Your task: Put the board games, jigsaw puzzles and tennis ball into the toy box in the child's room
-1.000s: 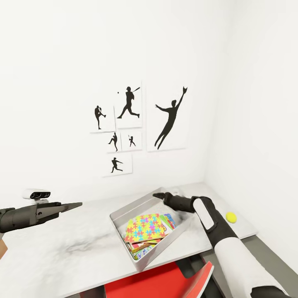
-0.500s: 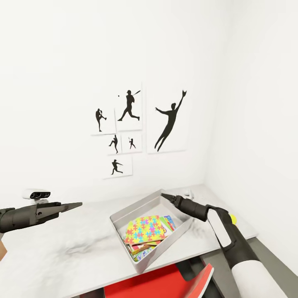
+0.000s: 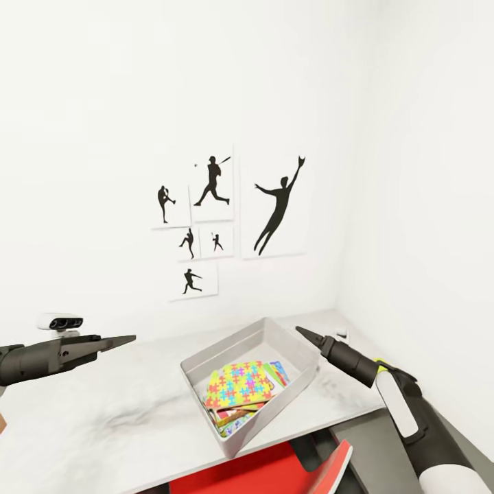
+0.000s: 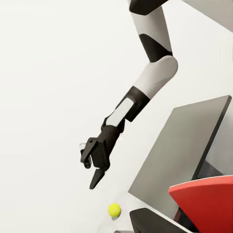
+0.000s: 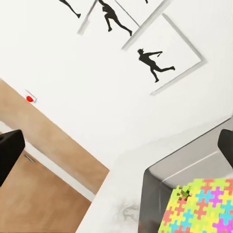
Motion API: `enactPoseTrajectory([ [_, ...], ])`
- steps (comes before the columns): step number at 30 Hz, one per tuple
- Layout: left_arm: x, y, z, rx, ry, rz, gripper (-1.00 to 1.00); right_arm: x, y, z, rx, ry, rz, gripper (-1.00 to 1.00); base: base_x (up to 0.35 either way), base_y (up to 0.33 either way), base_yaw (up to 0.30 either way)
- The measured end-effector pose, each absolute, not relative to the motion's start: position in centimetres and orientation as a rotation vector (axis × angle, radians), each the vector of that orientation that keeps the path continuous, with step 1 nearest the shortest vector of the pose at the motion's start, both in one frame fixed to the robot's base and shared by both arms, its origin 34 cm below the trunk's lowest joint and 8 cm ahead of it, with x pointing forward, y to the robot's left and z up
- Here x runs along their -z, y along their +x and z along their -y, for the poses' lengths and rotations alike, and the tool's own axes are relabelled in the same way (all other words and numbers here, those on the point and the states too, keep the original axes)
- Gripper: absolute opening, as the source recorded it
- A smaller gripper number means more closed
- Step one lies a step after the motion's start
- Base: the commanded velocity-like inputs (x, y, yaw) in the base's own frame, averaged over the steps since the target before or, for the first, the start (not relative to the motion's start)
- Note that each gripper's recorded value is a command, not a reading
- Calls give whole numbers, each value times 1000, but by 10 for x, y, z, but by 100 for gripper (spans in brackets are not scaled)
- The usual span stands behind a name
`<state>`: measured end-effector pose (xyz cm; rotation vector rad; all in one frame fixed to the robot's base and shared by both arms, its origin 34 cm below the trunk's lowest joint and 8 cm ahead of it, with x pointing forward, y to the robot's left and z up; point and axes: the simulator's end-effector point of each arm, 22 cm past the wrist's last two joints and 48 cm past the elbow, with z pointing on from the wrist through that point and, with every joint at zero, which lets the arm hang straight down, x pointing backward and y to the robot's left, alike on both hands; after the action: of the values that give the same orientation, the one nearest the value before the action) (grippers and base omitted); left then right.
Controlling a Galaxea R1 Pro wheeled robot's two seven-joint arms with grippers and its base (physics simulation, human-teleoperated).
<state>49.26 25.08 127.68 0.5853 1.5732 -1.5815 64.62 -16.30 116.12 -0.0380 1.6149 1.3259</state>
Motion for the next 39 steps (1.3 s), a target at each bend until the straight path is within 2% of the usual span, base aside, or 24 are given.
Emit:
enactPoseTrajectory([
  [13, -1286, 488, -253, 1568, 594, -1555, 100, -1171, 643, 169, -1314, -41, -1590, 100, 0, 0, -68],
  [39, -1285, 487, -250, 1571, 601, -1558, 100, -1164, 644, 180, -1308, -4, -1589, 100, 0, 0, -3],
])
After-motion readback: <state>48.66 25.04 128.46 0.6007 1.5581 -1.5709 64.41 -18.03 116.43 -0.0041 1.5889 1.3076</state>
